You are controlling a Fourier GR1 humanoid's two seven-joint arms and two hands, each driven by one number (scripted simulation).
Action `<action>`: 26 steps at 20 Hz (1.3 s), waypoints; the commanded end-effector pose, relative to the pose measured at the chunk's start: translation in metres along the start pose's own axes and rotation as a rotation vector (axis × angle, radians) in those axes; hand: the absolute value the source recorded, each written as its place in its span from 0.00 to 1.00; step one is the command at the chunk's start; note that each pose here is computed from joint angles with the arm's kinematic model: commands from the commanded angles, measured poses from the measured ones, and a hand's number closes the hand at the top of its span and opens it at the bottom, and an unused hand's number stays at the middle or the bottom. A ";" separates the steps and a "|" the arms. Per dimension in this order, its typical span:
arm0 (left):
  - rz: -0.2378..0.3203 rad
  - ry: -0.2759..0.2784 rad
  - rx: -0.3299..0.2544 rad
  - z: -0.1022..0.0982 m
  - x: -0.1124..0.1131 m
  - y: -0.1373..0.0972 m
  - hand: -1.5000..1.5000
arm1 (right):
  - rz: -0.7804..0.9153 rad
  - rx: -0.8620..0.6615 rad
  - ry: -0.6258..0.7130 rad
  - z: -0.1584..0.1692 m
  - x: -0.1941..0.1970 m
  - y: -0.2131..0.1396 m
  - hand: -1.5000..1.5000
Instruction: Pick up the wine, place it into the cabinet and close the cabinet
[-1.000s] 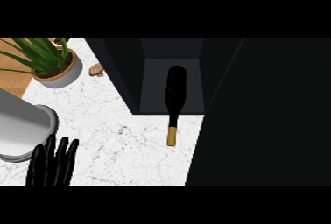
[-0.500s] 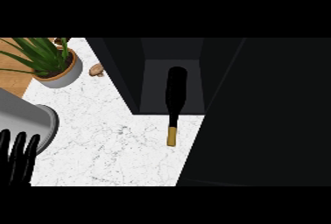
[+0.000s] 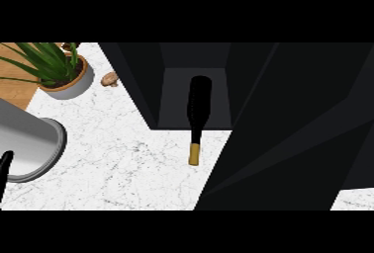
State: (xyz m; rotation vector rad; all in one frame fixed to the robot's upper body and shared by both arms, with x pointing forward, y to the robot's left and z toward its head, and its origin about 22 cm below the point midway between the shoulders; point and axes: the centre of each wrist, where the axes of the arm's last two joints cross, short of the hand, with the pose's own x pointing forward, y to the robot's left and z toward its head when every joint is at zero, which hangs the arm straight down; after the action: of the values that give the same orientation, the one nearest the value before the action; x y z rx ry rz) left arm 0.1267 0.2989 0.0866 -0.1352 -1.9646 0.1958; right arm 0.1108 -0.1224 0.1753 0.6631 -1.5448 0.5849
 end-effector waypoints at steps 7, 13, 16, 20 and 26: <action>0.033 0.018 -0.029 -0.010 0.008 0.020 0.00 | 0.060 0.079 -0.139 -0.010 0.016 0.046 1.00; 0.072 0.022 -0.036 -0.014 0.006 0.017 0.00 | 0.137 0.019 -0.162 -0.033 0.017 0.050 1.00; 0.091 0.030 -0.043 -0.019 0.001 0.014 0.00 | 0.144 0.027 -0.155 -0.046 0.024 0.047 1.00; 0.080 0.024 -0.047 -0.020 -0.003 0.017 0.00 | 0.102 -0.004 -0.161 -0.075 0.029 0.034 1.00; 0.102 0.008 -0.037 -0.034 0.000 0.005 0.00 | 0.109 0.001 -0.169 -0.120 0.048 0.031 1.00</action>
State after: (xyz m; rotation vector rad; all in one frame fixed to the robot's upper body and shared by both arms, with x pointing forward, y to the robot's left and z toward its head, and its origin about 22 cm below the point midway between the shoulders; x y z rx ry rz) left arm 0.1530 0.3126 0.0953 -0.2487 -1.9439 0.2080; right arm 0.1493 -0.0524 0.2123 0.6034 -1.7382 0.6379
